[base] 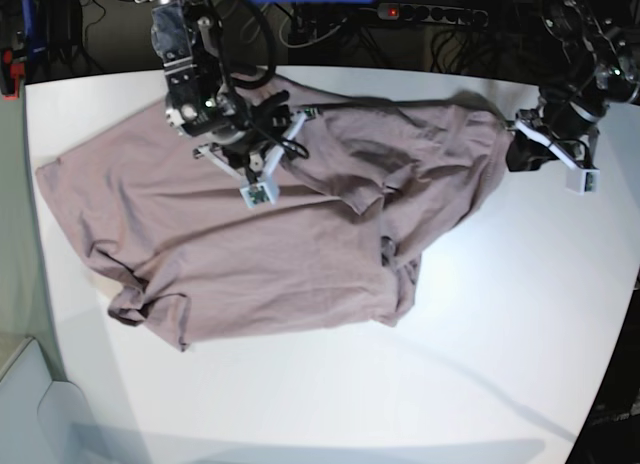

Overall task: Layout the t-shirt on the table in an organized manner, then fold the t-shirt properly
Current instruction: 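Grasp the shirt edge with the right gripper and pull it toward the robot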

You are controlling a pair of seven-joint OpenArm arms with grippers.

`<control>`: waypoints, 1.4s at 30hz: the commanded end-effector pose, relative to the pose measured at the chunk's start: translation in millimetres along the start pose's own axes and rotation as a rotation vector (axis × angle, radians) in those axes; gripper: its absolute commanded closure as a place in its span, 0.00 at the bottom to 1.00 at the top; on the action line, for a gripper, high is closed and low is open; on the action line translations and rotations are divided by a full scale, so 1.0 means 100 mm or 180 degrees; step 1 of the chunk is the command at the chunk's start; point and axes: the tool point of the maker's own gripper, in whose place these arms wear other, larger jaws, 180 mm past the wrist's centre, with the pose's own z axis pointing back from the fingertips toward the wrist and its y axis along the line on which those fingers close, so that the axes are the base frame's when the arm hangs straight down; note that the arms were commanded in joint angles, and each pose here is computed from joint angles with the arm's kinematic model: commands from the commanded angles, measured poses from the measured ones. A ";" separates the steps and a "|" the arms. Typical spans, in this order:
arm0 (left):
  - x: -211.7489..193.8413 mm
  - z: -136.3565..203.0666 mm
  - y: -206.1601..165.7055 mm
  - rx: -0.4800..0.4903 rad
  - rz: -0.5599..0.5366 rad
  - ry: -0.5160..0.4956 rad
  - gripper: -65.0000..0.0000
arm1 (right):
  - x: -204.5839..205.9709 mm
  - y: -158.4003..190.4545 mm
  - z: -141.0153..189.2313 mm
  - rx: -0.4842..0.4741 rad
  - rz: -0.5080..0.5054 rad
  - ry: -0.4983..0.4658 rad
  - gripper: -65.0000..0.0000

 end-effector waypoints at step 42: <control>0.34 -0.14 -0.03 -0.0102 0.0028 -0.0277 0.81 | -0.93 1.25 0.86 0.1121 0.1138 -0.0008 1.00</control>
